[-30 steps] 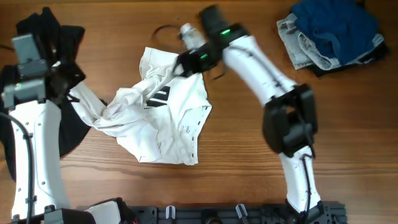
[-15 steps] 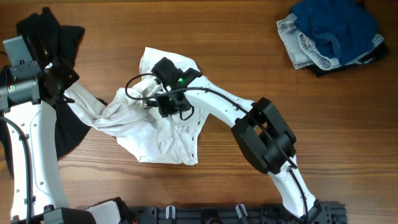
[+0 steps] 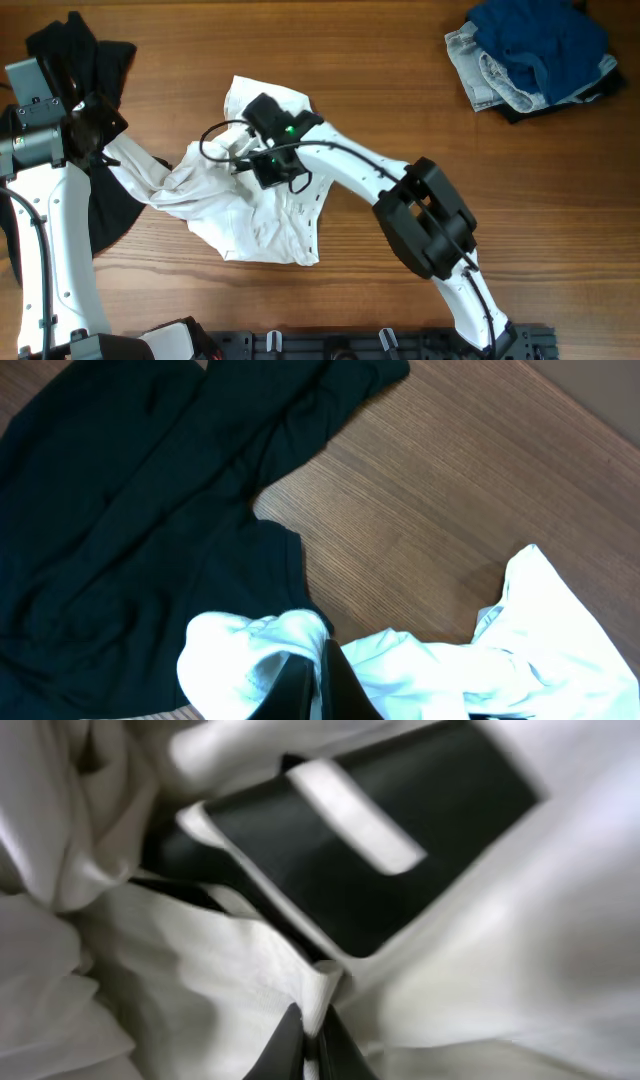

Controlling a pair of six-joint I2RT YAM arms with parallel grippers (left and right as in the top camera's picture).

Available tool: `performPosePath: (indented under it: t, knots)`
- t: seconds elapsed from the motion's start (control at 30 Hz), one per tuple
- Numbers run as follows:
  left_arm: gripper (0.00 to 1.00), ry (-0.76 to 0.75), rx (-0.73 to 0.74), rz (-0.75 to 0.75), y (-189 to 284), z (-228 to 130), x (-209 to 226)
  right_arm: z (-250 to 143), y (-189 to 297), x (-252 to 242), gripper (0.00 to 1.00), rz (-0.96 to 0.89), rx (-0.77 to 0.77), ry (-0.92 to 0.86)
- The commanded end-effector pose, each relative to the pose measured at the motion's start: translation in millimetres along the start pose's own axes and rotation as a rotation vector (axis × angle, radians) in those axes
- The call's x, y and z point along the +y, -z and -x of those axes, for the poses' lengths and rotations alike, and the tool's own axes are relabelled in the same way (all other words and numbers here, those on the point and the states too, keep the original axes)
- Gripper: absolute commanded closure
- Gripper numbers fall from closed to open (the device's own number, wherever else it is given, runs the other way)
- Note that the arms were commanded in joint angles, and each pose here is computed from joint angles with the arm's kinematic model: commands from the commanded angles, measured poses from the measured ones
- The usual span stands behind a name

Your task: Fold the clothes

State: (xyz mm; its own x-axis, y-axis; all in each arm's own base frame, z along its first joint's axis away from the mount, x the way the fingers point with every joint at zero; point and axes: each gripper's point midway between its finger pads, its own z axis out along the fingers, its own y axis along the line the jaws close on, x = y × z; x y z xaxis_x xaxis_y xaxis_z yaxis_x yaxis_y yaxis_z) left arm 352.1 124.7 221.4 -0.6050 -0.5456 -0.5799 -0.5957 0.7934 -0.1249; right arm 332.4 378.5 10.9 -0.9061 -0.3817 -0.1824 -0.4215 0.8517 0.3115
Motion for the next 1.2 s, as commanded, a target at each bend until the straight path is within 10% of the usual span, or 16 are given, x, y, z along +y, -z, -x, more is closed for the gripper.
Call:
performPosePath:
  t: [0.0,0.4,0.8,1.17]
  knots:
    - [0.96,0.013,-0.007,-0.001,2,3,2,39,67,-24,0.96,-0.001,-0.133,0.002]
    - [0.96,0.008,-0.163,-0.278,66,30,-39,77,393,-134,0.96,-0.138,-0.840,0.035]
    - [0.96,-0.053,-0.729,-0.626,259,70,-60,2,552,-192,0.96,-0.318,-1.166,-0.065]
    - [0.96,-0.135,-1.062,-0.843,416,28,-47,-167,695,-95,0.96,-0.589,-1.606,-0.088]
